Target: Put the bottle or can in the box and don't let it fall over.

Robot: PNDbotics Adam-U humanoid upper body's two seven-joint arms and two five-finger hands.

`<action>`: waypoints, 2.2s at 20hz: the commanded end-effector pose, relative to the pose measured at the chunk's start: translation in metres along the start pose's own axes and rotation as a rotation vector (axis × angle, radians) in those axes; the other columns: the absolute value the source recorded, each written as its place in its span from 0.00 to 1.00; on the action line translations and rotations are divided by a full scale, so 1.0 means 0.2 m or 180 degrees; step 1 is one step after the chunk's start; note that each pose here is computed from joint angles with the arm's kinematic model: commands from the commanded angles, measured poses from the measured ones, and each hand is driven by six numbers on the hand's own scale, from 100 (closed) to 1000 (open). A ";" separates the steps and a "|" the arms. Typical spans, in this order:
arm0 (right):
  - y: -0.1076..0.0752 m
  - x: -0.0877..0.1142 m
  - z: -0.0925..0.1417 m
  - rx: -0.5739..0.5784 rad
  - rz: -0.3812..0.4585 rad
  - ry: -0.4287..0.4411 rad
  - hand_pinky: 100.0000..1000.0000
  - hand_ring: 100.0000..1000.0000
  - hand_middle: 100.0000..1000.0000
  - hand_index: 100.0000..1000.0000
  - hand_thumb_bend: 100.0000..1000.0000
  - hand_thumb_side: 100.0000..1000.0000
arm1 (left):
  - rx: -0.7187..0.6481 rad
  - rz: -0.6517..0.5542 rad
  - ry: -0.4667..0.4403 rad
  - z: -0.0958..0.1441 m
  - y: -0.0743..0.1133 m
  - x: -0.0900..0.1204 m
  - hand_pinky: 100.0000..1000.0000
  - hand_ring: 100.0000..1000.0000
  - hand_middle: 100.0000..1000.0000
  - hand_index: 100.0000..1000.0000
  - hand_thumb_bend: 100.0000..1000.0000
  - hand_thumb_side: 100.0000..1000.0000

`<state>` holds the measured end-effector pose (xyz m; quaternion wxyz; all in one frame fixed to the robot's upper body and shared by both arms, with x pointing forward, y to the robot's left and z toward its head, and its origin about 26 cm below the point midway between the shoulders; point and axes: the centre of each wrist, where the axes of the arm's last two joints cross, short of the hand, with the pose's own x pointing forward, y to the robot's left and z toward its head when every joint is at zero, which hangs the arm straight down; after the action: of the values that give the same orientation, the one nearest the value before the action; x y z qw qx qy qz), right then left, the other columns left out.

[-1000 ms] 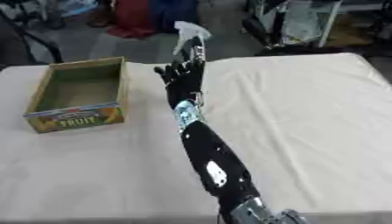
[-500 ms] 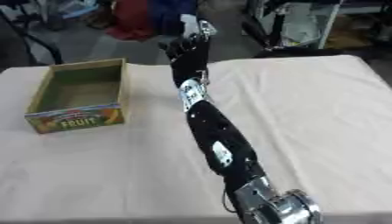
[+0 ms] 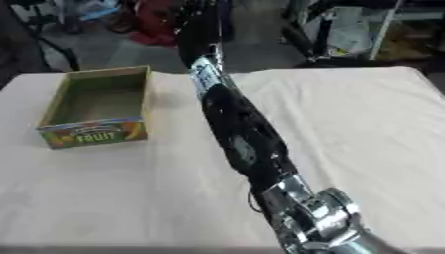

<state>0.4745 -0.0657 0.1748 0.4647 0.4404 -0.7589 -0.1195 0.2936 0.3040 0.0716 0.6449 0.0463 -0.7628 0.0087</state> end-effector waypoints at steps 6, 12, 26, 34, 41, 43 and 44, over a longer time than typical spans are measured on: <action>0.17 -0.08 -0.03 0.0535 0.0102 0.0174 0.45 0.18 0.22 1.00 0.15 0.62 | -0.0401 0.0099 -0.0229 -0.09 -0.10 0.10 0.63 0.30 0.36 0.88 0.51 0.98; 0.19 -0.14 0.00 0.0621 0.0096 0.0259 0.45 0.18 0.22 1.00 0.15 0.62 | -0.0543 0.0172 -0.0330 -0.14 -0.15 0.14 0.63 0.30 0.36 0.88 0.51 0.98; 0.08 -0.25 0.18 0.0464 0.0076 0.0447 0.47 0.17 0.21 1.00 0.16 0.66 | -0.0632 0.0224 -0.0472 -0.17 -0.20 0.20 0.63 0.30 0.36 0.88 0.51 0.98; -0.05 -0.40 0.40 0.0229 0.0129 0.0804 0.47 0.16 0.21 1.00 0.16 0.66 | -0.0579 0.0187 -0.0435 -0.16 -0.18 0.19 0.62 0.30 0.36 0.88 0.51 0.98; -0.07 -0.33 0.41 0.0344 0.0065 0.0718 0.48 0.19 0.23 1.00 0.16 0.64 | -0.0500 0.0120 -0.0331 -0.13 -0.14 0.15 0.62 0.30 0.36 0.88 0.51 0.98; -0.09 -0.25 0.38 0.0430 0.0081 0.0588 0.51 0.23 0.27 1.00 0.16 0.63 | -0.0465 0.0084 -0.0287 -0.12 -0.12 0.13 0.63 0.30 0.36 0.88 0.51 0.99; -0.10 -0.21 0.37 0.0473 0.0098 0.0512 0.52 0.25 0.29 1.00 0.15 0.63 | -0.0445 0.0066 -0.0267 -0.11 -0.11 0.12 0.63 0.30 0.36 0.88 0.51 0.99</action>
<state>0.4288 -0.0552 0.0779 0.5204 0.4643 -0.7160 -0.0310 0.3139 0.2754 0.0896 0.6234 -0.0217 -0.7809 -0.0333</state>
